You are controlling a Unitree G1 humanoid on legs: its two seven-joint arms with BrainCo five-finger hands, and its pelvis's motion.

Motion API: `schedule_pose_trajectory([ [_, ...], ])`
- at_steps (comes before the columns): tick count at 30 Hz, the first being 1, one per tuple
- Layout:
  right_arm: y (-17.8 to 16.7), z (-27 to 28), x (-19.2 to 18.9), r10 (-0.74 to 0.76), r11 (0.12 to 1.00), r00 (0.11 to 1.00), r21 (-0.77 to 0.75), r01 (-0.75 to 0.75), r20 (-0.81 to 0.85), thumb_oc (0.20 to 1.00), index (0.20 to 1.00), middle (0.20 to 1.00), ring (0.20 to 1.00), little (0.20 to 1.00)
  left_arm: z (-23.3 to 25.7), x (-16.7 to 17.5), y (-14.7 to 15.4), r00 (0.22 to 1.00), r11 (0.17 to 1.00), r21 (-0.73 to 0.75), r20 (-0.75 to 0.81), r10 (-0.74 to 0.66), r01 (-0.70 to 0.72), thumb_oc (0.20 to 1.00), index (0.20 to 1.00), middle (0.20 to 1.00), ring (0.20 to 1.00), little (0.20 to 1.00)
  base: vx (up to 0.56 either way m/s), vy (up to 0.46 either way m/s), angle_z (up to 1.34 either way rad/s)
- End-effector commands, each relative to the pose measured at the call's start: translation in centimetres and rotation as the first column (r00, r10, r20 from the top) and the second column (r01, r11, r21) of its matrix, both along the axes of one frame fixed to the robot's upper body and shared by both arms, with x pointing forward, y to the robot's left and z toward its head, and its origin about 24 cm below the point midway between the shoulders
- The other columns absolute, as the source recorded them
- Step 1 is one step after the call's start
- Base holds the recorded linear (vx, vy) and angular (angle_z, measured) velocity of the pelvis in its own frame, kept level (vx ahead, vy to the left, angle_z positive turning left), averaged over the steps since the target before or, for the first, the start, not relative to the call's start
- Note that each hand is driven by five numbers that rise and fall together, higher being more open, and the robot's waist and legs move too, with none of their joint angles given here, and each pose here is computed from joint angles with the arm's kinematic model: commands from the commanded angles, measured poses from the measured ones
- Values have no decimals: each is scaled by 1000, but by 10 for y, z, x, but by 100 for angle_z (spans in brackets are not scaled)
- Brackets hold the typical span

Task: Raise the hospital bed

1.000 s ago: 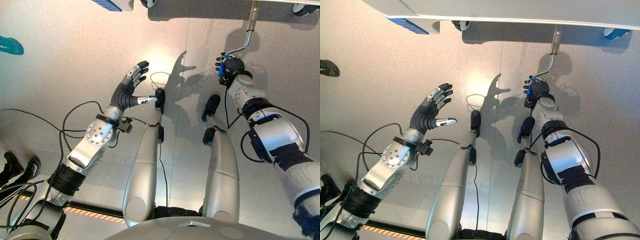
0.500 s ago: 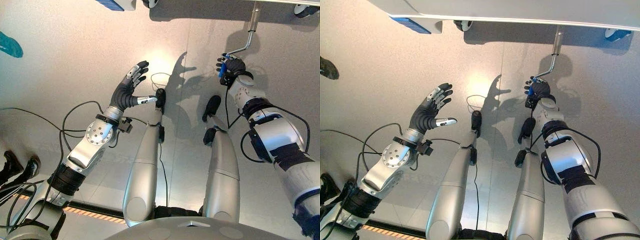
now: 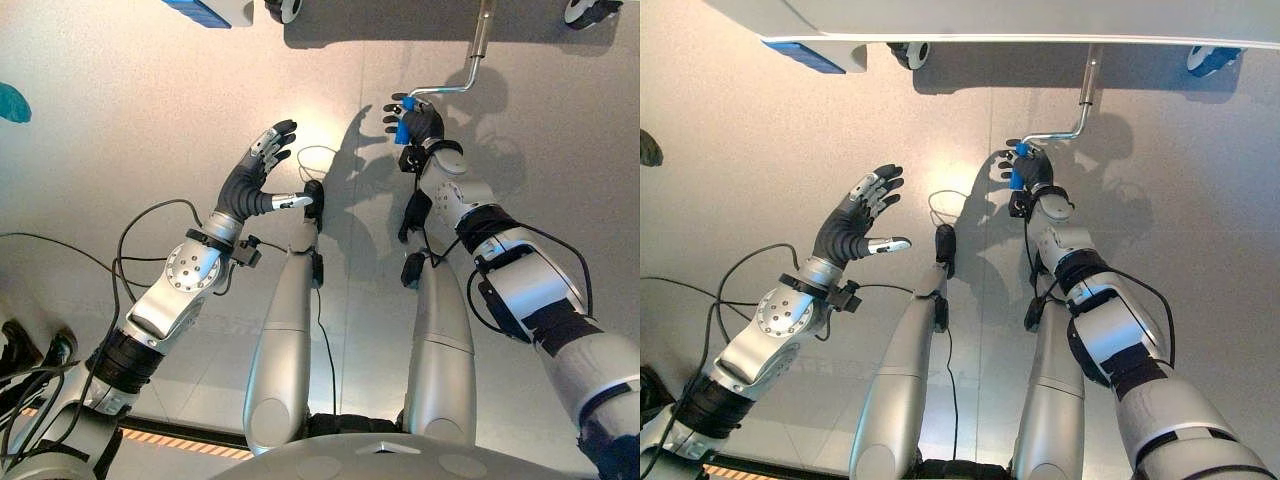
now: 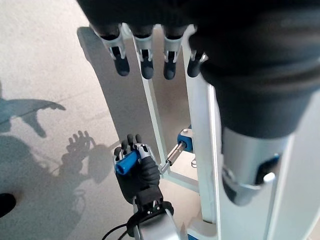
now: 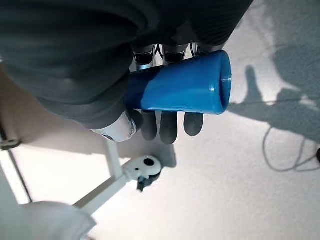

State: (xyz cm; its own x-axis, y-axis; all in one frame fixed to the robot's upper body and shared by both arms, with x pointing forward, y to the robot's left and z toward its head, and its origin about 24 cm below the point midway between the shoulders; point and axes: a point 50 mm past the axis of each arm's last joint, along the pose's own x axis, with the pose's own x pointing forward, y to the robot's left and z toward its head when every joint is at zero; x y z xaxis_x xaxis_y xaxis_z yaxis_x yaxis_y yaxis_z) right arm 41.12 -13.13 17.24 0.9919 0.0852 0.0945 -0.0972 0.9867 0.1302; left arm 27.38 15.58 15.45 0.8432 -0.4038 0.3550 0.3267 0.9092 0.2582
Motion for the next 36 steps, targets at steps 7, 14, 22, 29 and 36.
schedule_pose_trajectory([
  [7,70,33,-39,391,919,885,-49,-392,252,200,200,200,200,200,13,-25,2,995,998,-9,83,-59,60,1000,1000,1000,1000,1000,-1,4,-1],
  [14,59,69,-75,445,866,759,-11,-500,476,200,200,200,200,200,14,-26,13,995,1000,5,101,-7,7,1000,1000,1000,1000,1000,0,0,0],
  [22,10,94,-111,338,868,670,58,-494,661,200,200,200,200,200,2,-38,25,999,999,40,39,-16,14,1000,1000,1000,1000,1000,3,-14,-2],
  [29,-21,114,-128,250,899,618,59,-434,746,200,200,200,200,200,-1,-44,30,1000,998,54,20,-23,22,1000,1000,1000,1000,1000,5,-39,-4],
  [36,-46,127,-131,134,936,602,99,-338,787,200,200,200,200,200,-1,-45,32,1000,999,39,18,-20,20,1000,1000,1000,1000,1000,6,-41,-6],
])
